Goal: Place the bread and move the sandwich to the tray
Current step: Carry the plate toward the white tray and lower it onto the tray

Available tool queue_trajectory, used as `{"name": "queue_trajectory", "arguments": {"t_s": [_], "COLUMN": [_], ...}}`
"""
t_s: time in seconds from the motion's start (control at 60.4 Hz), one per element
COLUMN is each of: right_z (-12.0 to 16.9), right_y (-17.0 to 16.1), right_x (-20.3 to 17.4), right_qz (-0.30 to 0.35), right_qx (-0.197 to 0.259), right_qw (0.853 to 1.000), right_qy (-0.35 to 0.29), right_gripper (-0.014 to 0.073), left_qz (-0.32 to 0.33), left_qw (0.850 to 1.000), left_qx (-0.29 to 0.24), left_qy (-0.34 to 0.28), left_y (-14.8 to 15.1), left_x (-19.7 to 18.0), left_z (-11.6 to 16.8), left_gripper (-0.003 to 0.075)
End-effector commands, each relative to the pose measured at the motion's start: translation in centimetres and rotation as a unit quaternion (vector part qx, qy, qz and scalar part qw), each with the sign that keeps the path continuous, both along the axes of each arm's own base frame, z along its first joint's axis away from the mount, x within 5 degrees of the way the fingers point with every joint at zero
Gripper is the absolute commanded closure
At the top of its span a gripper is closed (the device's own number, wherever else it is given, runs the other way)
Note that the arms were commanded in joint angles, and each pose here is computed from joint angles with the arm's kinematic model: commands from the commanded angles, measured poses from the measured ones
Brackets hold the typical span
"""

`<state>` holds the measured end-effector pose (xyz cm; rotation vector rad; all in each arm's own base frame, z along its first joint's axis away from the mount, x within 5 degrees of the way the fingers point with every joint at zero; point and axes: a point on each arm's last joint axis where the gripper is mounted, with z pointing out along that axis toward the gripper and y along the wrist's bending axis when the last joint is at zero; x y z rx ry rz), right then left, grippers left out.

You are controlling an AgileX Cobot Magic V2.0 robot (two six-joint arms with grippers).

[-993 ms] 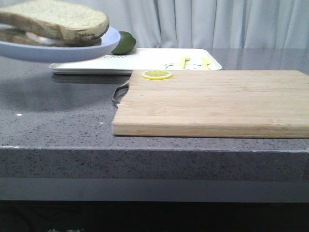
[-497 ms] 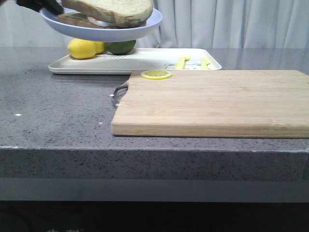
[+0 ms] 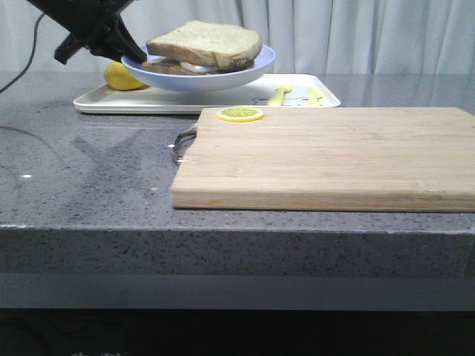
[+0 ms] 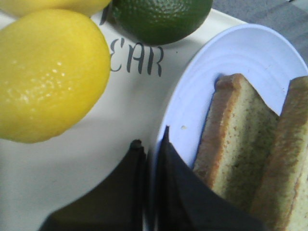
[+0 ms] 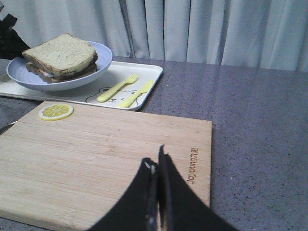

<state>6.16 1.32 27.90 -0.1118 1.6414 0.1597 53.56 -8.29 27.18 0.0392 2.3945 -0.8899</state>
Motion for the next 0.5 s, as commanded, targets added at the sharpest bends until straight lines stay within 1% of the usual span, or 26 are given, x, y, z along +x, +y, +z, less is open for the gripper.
{"name": "queue_trajectory", "arguments": {"t_s": [0.0, 0.166, 0.232, 0.248, 0.414, 0.48], "right_z": [1.61, 1.61, 1.62, 1.62, 1.62, 1.62], "right_y": [-0.24, -0.24, -0.24, -0.24, -0.24, -0.24], "right_x": [-0.03, -0.03, -0.03, -0.03, -0.03, -0.03], "right_qz": [-0.014, -0.014, -0.014, -0.014, -0.014, -0.014], "right_qx": [0.007, 0.007, 0.007, 0.007, 0.007, 0.007], "right_qw": [0.999, 0.999, 0.999, 0.999, 0.999, 0.999], "right_qy": [-0.050, -0.050, -0.050, -0.050, -0.050, -0.050], "right_gripper": [0.0680, 0.0680, 0.0680, 0.0680, 0.0680, 0.0680], "left_qz": [0.016, 0.031, 0.034, 0.034, 0.025, 0.027], "left_qw": [0.996, 0.994, 0.994, 0.994, 0.995, 0.995], "left_qx": [-0.065, -0.067, -0.068, -0.068, -0.057, -0.052], "left_qy": [-0.066, -0.078, -0.082, -0.082, -0.081, -0.084], "left_y": [-0.56, -0.46, -0.42, -0.42, -1.30, -1.35], "left_x": [-1.07, -0.67, -0.59, -0.59, -0.76, -0.72], "left_z": [5.82, 5.72, 5.78, 5.78, 5.64, 5.61], "left_gripper": [0.0738, 0.0736, 0.0710, 0.0699, 0.0508, 0.0455]}}
